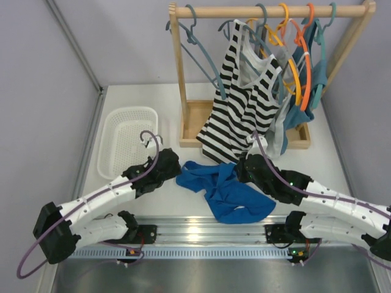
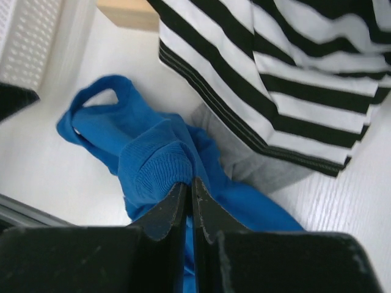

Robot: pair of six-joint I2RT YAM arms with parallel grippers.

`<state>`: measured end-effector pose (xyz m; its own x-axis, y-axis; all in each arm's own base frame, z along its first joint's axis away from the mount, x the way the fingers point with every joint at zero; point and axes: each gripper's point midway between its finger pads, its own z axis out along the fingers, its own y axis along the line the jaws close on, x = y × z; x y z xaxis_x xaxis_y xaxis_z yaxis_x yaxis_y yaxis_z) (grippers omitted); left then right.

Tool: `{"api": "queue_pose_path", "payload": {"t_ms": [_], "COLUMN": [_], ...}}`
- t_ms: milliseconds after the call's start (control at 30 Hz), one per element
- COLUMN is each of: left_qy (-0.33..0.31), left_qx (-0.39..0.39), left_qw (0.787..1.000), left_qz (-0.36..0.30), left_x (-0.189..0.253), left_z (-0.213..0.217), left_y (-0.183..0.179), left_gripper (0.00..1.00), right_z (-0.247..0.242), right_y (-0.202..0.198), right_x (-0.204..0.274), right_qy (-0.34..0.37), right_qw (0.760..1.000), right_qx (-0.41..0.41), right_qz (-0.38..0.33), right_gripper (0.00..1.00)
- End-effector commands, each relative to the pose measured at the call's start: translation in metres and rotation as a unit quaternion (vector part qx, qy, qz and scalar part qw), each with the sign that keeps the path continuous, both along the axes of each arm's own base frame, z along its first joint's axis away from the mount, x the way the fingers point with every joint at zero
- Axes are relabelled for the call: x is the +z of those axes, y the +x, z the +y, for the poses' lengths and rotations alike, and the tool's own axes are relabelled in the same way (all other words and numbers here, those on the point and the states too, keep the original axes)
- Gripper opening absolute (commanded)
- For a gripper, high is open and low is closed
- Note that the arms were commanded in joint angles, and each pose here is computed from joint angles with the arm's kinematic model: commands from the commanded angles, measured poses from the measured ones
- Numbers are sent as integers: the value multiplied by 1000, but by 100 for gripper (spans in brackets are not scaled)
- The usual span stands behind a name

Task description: Place the tank top on the hanger

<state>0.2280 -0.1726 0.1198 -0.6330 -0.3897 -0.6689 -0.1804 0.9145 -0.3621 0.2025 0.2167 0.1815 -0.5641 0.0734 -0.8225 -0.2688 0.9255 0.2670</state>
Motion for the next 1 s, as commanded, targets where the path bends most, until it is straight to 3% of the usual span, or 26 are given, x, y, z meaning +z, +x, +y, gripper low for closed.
{"api": "queue_pose_path", "payload": {"t_ms": [0,167,500,667,967], "left_qy": [-52,-103,-95,-103,-32], "left_qx": [-54,-129,-239,-248,-219], "left_qw": [997,986,962,957,963], "left_qz": [-16,3,97,108,153], "left_x": [9,9,-31,-39,-72], "left_z": [-28,-53,-87,-89,-63], "left_y": [24,40,40,33,27], "left_gripper": [51,51,52,52,35], "right_z": [-21,-42,-47,-43,-35], "right_y": [-20,-46,-52,-51,-45], "right_x": [-37,-84,-104,-108,-100], "right_qy": [4,13,4,7,2], "right_qw": [998,994,992,992,993], "right_qx": [-18,-28,-33,-31,-23], "right_qz": [54,103,124,125,118], "right_gripper": [4,4,4,5,5]}}
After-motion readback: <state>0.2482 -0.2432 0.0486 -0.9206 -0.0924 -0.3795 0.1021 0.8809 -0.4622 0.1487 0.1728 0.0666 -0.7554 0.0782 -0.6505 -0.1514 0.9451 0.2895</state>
